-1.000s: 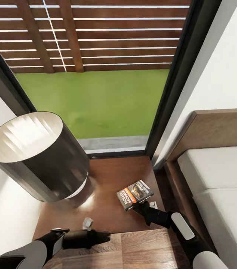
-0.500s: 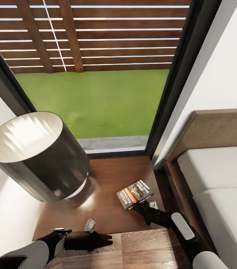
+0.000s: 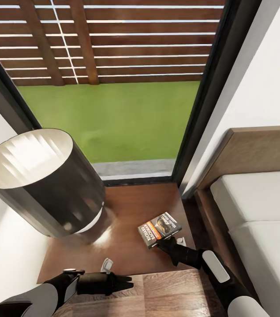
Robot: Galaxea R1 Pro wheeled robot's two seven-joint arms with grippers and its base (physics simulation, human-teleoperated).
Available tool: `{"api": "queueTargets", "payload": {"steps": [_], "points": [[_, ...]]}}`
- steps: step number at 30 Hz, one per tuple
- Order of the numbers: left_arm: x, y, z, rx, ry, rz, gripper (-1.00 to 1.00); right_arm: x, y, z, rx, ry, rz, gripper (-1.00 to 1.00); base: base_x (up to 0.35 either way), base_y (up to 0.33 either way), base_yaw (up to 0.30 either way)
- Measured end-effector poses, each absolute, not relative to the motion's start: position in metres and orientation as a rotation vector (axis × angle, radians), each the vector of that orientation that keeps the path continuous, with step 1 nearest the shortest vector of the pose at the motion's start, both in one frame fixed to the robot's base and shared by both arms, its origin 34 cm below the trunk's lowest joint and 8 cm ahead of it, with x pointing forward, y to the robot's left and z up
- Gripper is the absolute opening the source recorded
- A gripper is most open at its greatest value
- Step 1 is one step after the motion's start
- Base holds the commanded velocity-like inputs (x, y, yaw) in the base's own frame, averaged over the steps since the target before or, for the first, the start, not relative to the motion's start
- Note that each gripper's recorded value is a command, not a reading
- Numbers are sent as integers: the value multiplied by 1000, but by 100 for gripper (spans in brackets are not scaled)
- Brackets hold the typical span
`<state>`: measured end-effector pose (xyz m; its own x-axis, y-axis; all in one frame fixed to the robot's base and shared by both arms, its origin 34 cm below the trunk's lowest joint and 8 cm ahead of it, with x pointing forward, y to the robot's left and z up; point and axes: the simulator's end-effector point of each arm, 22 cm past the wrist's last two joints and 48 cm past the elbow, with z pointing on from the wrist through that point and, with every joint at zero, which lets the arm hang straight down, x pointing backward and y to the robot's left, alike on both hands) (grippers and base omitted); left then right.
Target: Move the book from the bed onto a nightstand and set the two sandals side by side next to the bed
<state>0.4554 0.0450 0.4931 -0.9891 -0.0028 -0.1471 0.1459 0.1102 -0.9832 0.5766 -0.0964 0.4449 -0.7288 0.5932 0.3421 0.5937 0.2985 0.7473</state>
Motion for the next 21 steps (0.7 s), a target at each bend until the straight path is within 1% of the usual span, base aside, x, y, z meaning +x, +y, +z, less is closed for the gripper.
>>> {"api": "queueTargets", "payload": {"steps": [7, 11, 17, 21], "points": [[460, 46, 494, 152, 2246, -2013, 100, 576, -96, 445, -1156, -2531, -1456, -100, 0, 0, 0], [486, 48, 502, 231, 2198, -1964, 100, 576, -96, 444, -1157, -2531, -1454, -100, 0, 0, 0], [523, 52, 517, 264, 2185, -1938, 100, 576, -96, 444, -1157, -2530, -1455, -100, 0, 0, 0], [532, 53, 521, 285, 2174, -1921, 100, 576, -96, 444, -1157, -2530, -1455, -100, 0, 0, 0]]}}
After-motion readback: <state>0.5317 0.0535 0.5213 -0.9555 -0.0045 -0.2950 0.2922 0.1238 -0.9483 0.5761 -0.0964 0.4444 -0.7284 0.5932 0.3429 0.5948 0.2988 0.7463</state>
